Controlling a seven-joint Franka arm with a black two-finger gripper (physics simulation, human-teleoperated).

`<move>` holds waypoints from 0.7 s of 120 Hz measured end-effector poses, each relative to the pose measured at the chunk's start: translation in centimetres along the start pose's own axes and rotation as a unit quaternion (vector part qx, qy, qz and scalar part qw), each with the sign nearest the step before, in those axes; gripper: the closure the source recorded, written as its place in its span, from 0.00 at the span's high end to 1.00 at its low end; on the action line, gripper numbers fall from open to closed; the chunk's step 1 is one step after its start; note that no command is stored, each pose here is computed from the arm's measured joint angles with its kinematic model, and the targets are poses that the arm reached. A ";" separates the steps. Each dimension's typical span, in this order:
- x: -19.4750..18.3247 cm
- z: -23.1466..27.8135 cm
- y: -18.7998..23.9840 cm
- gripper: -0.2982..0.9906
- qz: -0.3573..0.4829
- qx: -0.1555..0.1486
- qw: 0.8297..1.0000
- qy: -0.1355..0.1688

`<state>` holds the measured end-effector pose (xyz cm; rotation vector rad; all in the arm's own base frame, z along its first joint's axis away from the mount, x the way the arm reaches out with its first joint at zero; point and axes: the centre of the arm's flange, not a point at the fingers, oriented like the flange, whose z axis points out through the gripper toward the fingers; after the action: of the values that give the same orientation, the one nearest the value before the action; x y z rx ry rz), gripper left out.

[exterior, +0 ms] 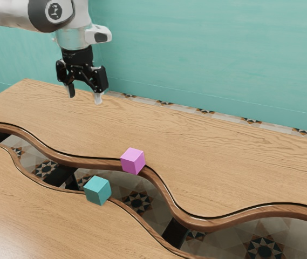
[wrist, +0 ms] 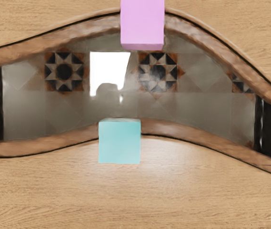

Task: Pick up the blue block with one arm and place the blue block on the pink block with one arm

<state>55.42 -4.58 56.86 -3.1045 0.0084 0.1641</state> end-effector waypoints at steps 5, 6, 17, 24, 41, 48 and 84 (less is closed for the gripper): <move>0.4 3.5 1.1 0.77 0.009 0.000 1.000 -0.006; 0.4 4.1 1.3 0.77 0.011 0.001 1.000 -0.006; 0.5 9.2 3.5 0.77 0.028 0.002 1.000 -0.001; 0.4 10.8 4.6 0.77 0.038 0.002 0.999 0.012; -0.8 12.5 6.7 0.77 0.061 0.008 0.997 0.043; -1.4 12.6 7.4 0.77 0.068 0.008 0.996 0.055; -2.0 14.6 2.6 0.77 0.023 0.006 0.997 0.071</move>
<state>51.86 -6.73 42.50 -3.0977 0.0837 -0.0549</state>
